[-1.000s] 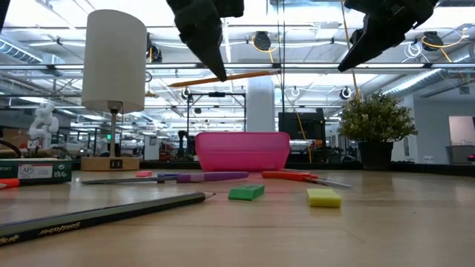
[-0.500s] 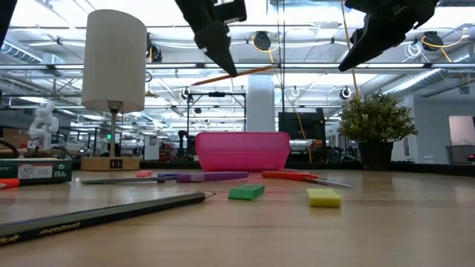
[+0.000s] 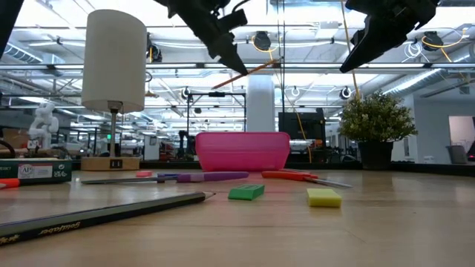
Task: Pack school essentials
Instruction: Put the right yellow pencil into the red supply box
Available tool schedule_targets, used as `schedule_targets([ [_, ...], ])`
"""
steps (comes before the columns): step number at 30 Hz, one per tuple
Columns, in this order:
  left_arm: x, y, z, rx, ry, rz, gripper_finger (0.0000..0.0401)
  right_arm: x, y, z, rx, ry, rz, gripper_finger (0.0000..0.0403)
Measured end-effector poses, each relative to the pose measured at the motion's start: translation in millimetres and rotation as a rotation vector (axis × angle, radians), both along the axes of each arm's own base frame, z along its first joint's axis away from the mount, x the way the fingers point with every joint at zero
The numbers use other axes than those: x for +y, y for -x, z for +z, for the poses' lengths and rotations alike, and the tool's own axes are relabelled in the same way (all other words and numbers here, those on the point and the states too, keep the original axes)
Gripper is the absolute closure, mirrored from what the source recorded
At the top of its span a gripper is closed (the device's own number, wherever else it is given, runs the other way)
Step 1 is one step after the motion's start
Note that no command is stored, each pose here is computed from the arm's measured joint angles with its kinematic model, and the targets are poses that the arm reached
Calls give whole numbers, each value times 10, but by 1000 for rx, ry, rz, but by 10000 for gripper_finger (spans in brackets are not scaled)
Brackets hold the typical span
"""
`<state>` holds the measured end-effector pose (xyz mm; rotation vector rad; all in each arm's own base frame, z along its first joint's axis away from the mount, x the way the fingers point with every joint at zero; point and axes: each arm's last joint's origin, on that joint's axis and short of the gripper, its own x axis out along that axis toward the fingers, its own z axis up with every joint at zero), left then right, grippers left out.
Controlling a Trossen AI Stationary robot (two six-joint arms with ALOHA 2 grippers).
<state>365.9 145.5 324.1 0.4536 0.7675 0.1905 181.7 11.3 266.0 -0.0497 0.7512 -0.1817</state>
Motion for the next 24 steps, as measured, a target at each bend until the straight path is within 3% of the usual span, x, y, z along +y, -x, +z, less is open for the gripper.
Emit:
schedule_targets([
  [12, 339, -226, -528, 45, 69, 39, 375, 66, 9, -4, 6, 3, 37, 303],
  [24, 384, -289, -975, 177, 218, 83, 375, 65, 15, -10, 15, 6, 38, 303],
])
